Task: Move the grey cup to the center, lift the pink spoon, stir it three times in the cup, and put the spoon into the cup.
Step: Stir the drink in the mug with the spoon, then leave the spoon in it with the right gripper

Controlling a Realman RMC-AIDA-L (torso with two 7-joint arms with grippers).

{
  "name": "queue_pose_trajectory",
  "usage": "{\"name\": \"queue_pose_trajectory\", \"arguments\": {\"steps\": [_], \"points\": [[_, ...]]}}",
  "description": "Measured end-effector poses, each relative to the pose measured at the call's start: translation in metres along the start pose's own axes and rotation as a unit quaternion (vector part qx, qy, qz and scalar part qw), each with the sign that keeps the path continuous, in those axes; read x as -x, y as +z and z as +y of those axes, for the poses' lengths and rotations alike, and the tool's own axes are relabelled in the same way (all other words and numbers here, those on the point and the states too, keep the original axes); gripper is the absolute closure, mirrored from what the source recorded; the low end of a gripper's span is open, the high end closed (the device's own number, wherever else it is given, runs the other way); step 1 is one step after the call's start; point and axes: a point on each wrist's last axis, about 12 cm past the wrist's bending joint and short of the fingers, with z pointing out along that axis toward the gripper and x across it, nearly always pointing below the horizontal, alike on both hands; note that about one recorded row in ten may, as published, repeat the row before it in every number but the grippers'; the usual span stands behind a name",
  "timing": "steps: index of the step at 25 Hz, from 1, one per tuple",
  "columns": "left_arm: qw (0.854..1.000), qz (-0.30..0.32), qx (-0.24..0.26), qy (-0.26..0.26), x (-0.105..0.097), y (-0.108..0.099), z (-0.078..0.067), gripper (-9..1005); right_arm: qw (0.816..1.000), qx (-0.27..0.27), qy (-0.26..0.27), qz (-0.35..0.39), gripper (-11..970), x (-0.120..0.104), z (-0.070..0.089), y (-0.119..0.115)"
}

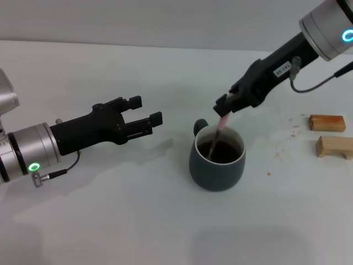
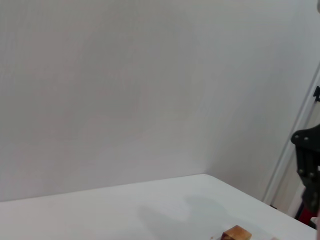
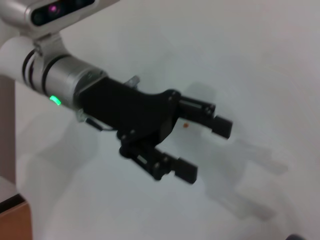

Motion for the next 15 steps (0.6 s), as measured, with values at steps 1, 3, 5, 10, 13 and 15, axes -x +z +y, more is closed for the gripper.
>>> {"name": "queue_pose_trajectory", "arguments": {"steps": [1, 3, 5, 10, 13, 15], "points": [[1.000, 0.000, 0.000, 0.000, 0.000, 0.000, 0.000, 170, 1.000, 0.004, 0.001, 0.003, 858, -0.002, 0.001, 0.000], [1.000, 0.001, 0.001, 0.000, 0.000, 0.000, 0.000, 170, 1.000, 0.008, 0.005, 0.008, 858, -0.005, 0.001, -0.001], [1.000, 0.001, 0.001, 0.000, 0.000, -0.001, 0.000, 170, 1.000, 0.005, 0.009, 0.014, 858, -0.009, 0.000, -0.002], [1.000, 0.001, -0.002, 0.004, 0.003, 0.002, 0.001, 170, 0.999, -0.017, 0.021, 0.028, 857, -0.018, -0.007, -0.005], [1.000, 0.000, -0.003, 0.005, 0.004, 0.003, 0.001, 169, 0.999, -0.028, 0.029, 0.027, 858, -0.020, -0.010, -0.006], [1.000, -0.001, -0.004, 0.005, 0.004, 0.003, 0.001, 169, 0.999, -0.034, 0.031, 0.023, 858, -0.021, -0.011, -0.006]]}}
